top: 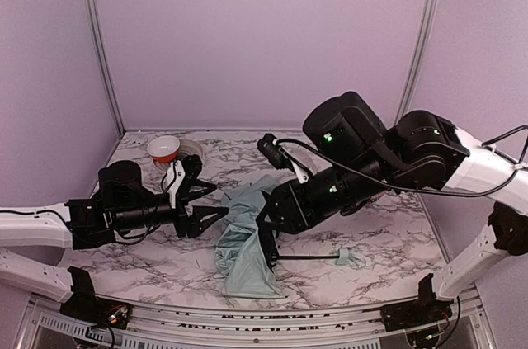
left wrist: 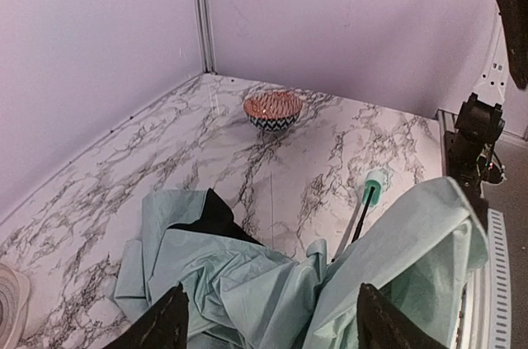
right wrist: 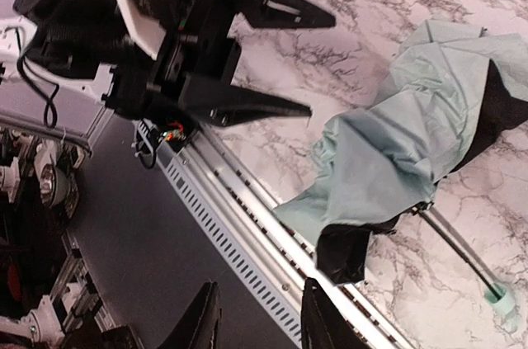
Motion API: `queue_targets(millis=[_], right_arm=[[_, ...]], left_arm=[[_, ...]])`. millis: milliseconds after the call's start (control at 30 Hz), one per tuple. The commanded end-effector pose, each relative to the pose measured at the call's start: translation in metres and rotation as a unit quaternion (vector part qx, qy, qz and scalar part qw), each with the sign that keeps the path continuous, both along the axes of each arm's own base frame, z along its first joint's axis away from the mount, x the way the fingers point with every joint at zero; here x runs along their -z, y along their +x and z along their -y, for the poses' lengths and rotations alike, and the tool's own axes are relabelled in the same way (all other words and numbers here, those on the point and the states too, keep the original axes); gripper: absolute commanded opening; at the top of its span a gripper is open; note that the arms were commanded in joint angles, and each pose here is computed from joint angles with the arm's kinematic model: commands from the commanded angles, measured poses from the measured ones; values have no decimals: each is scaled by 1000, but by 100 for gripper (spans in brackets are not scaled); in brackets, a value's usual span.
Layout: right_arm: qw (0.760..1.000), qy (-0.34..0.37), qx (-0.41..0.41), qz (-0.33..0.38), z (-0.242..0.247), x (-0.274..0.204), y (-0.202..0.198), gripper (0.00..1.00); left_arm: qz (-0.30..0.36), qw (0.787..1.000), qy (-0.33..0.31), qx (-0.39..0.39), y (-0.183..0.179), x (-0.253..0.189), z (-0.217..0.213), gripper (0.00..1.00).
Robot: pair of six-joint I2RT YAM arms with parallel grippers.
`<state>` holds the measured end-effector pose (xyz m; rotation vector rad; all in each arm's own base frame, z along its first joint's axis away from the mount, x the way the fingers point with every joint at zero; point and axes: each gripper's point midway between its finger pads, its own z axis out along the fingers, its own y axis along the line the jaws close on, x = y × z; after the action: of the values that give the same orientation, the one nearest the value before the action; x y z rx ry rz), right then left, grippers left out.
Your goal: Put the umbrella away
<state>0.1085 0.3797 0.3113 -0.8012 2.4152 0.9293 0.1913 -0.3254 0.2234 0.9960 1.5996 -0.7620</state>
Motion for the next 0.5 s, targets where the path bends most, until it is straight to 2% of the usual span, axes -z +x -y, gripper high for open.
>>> queue_targets(millis=[0, 100, 233, 333, 467], right_arm=[[998, -46, 12, -46, -5, 22, -44, 31], [996, -64, 8, -58, -16, 36, -61, 31], [996, -72, 43, -45, -20, 51, -50, 31], [993, -92, 69, -20, -16, 60, -36, 32], [991, -108, 75, -7, -19, 75, -26, 33]], left_arm=[[-9, 999, 12, 31, -19, 7, -7, 65], [-15, 999, 19, 40, -22, 9, -2, 51], [-26, 996, 12, 84, -42, 3, 9, 39], [-41, 991, 6, 129, -68, 4, 16, 39], [-41, 985, 21, 164, -89, 14, 23, 46]])
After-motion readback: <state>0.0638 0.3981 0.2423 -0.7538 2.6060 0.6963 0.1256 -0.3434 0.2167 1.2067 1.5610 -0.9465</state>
